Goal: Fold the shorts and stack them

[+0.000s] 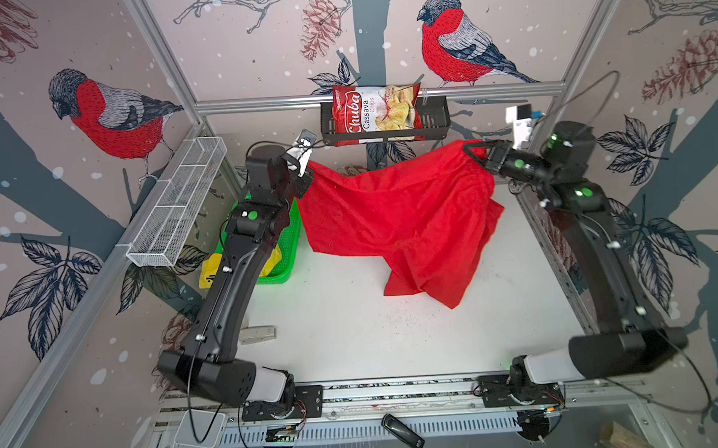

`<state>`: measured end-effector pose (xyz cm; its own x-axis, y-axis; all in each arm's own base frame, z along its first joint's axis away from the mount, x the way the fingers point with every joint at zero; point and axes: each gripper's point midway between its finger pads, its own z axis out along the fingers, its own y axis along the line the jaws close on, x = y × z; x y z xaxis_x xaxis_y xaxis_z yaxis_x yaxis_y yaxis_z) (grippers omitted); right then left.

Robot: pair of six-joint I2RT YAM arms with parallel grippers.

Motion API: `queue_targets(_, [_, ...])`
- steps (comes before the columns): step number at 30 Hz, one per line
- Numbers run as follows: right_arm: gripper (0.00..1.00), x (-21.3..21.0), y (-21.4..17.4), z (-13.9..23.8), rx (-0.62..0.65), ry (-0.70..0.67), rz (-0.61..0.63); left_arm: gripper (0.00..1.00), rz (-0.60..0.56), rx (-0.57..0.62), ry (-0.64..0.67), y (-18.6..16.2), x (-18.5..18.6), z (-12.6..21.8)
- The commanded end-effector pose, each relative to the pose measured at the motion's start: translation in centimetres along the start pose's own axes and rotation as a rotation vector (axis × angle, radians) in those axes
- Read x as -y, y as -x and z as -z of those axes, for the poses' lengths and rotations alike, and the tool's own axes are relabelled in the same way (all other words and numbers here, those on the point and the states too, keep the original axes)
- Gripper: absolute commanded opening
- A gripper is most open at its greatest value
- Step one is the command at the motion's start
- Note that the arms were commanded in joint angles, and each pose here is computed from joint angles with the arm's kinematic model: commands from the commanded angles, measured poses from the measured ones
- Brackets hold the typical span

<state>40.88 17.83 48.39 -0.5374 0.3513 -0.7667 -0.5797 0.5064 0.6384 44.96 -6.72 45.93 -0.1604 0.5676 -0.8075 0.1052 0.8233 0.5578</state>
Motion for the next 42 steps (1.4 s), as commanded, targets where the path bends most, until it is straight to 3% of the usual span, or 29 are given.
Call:
queue_targets(1, [0.00, -0.3, 3.9, -3.8, 0.056, 0.044, 0.101, 0.00, -0.007, 0.039, 0.075, 2.1, -3.1, -1.8])
queue_targets(3, [0.00, -1.2, 6.0, -5.6, 0.067, 0.085, 0.137, 0.00, -0.021, 0.070, 0.120, 4.1, -4.8, -1.8])
queue_targets(7, [0.00, -2.5, 9.1, -4.5, 0.107, 0.179, 0.170, 0.00, -0.031, 0.169, 0.164, 7.3, -7.1, 0.9])
queue_targets(10, [0.00, 0.4, 7.7, -3.1, 0.079, 0.124, 0.144, 0.00, -0.082, 0.189, 0.139, 6.9, -6.5, 3.0])
queue_targets(13, [0.00, 4.2, 3.3, -1.2, 0.045, 0.082, 0.082, 0.00, -0.125, 0.235, 0.118, 5.4, -5.0, 5.7])
queue_targets(17, [0.00, 11.7, -5.6, 1.3, -0.059, -0.032, -0.087, 0.00, -0.249, 0.151, -0.006, -1.4, 1.2, 6.7])
queue_targets(21, [0.00, 18.0, -14.8, 3.7, -0.164, -0.169, -0.251, 0.00, -0.423, 0.043, -0.159, -10.2, 9.7, 6.9])
queue_targets(26, [0.02, 22.5, -23.1, 6.4, -0.284, -0.343, -0.385, 0.00, -0.456, -0.001, -0.338, -16.3, 16.5, 8.2])
queue_targets(34, [0.07, 24.6, -29.3, 10.3, -0.400, -0.579, -0.491, 0.00, -0.685, -0.136, -0.526, -23.5, 22.5, 11.1])
queue_targets(40, [0.09, 24.2, -31.9, 11.7, -0.462, -0.720, -0.522, 0.06, -0.895, -0.250, -0.659, -29.9, 25.0, 14.5])
queue_targets(42, [0.10, 24.0, -33.0, 11.9, -0.495, -0.767, -0.524, 0.11, -0.910, -0.271, -0.693, -31.1, 25.2, 15.6])
